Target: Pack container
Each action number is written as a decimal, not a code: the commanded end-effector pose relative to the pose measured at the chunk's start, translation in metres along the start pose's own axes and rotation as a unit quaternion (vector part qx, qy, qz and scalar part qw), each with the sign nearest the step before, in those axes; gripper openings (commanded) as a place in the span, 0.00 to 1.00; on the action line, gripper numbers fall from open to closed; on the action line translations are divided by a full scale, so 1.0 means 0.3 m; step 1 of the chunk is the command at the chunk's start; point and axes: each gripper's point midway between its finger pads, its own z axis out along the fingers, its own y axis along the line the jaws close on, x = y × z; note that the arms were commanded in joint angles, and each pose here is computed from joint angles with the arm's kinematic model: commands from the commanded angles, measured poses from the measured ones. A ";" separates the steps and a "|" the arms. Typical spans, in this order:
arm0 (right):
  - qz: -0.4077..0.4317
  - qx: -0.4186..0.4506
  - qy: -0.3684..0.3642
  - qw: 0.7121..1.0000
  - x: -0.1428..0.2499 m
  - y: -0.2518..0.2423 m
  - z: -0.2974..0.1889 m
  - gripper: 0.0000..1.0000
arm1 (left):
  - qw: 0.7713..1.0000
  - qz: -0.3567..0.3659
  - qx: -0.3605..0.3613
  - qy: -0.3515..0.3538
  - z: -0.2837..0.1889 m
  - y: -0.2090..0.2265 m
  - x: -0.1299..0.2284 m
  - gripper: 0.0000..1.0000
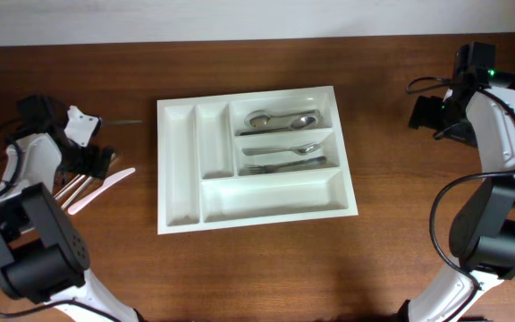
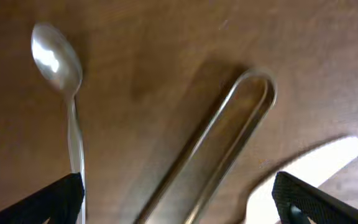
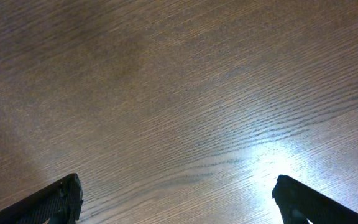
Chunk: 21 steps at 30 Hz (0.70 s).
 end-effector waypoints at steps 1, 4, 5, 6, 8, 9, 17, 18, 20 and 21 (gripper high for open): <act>0.009 0.000 -0.007 1.000 -0.019 -0.005 -0.008 0.99 | 0.999 0.030 0.018 -0.014 0.049 -0.030 -0.037 1.00; 0.009 0.000 -0.007 1.000 -0.019 -0.005 -0.008 0.99 | 0.999 0.032 0.023 -0.010 0.076 -0.042 -0.035 1.00; 0.009 0.000 -0.007 1.000 -0.019 -0.005 -0.008 0.99 | 0.999 0.033 0.026 -0.006 0.088 -0.048 -0.030 0.98; 0.009 0.000 -0.007 1.000 -0.019 -0.005 -0.008 0.99 | 0.999 0.033 0.027 -0.005 0.091 -0.049 -0.029 0.96; 0.009 0.000 -0.007 1.000 -0.019 -0.005 -0.008 0.99 | 0.999 0.032 0.029 -0.003 0.101 -0.052 -0.024 0.94; 0.009 0.000 -0.007 1.000 -0.019 -0.005 -0.008 0.99 | 0.999 0.032 0.029 -0.002 0.102 -0.052 -0.023 0.93; 0.009 0.000 -0.007 1.000 -0.019 -0.005 -0.008 0.99 | 0.999 0.032 0.030 0.000 0.104 -0.055 -0.020 0.61; 0.009 0.000 -0.007 1.000 -0.019 -0.005 -0.008 0.99 | 0.999 0.032 0.031 0.001 0.104 -0.055 -0.019 0.57; 0.009 0.000 -0.007 1.000 -0.019 -0.005 -0.008 0.99 | 0.999 0.032 0.032 0.001 0.103 -0.057 -0.017 0.57; 0.009 0.000 -0.007 1.000 -0.019 -0.005 -0.008 0.99 | 0.999 0.032 0.032 0.002 0.103 -0.057 -0.017 0.57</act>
